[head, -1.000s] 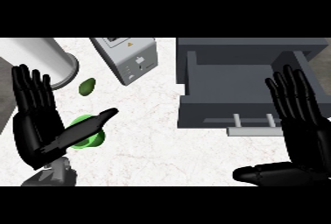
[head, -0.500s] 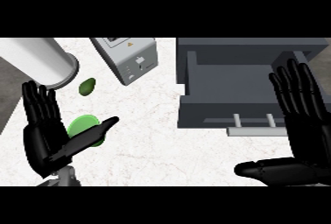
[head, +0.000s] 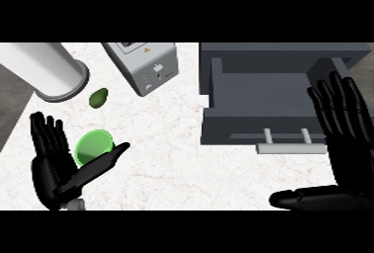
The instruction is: Pick up the cup, place it into the drawer and close the drawer
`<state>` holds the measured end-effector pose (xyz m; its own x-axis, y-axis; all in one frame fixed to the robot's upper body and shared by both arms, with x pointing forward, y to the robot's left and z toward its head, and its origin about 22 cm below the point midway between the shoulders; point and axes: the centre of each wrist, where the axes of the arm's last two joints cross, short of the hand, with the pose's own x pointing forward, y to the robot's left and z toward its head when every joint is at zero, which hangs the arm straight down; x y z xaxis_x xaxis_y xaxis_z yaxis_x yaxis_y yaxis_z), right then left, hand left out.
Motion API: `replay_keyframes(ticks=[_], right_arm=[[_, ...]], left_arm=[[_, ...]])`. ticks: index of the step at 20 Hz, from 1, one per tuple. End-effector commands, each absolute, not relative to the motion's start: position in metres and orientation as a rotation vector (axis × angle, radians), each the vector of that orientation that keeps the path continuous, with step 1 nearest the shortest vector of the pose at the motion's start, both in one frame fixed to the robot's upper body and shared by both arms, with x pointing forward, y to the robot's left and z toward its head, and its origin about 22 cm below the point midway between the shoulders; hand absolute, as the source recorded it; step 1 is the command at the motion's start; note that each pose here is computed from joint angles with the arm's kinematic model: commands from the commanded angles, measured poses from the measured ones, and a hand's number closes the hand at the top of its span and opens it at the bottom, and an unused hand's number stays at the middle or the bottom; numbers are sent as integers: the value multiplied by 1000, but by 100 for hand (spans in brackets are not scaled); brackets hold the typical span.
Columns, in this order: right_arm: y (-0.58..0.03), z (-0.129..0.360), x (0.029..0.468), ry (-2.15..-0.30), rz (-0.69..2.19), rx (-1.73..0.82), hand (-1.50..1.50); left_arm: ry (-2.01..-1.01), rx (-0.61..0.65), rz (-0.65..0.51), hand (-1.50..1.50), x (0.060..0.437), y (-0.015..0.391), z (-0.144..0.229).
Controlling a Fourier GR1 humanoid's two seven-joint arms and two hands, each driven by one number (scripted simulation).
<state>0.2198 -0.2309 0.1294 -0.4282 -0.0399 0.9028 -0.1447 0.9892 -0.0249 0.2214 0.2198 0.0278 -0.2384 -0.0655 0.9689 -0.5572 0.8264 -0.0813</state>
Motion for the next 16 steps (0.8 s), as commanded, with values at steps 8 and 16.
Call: replay_keyframes(ticks=[8,16], right_arm=[[-244,137,217,-2014,104,133,-150],[-233,145,232,-2015,122,143,-150]], left_arm=[[-1702,501,516,-150,214,240,-19],[-1659,500,497,-150,200,268,-69]])
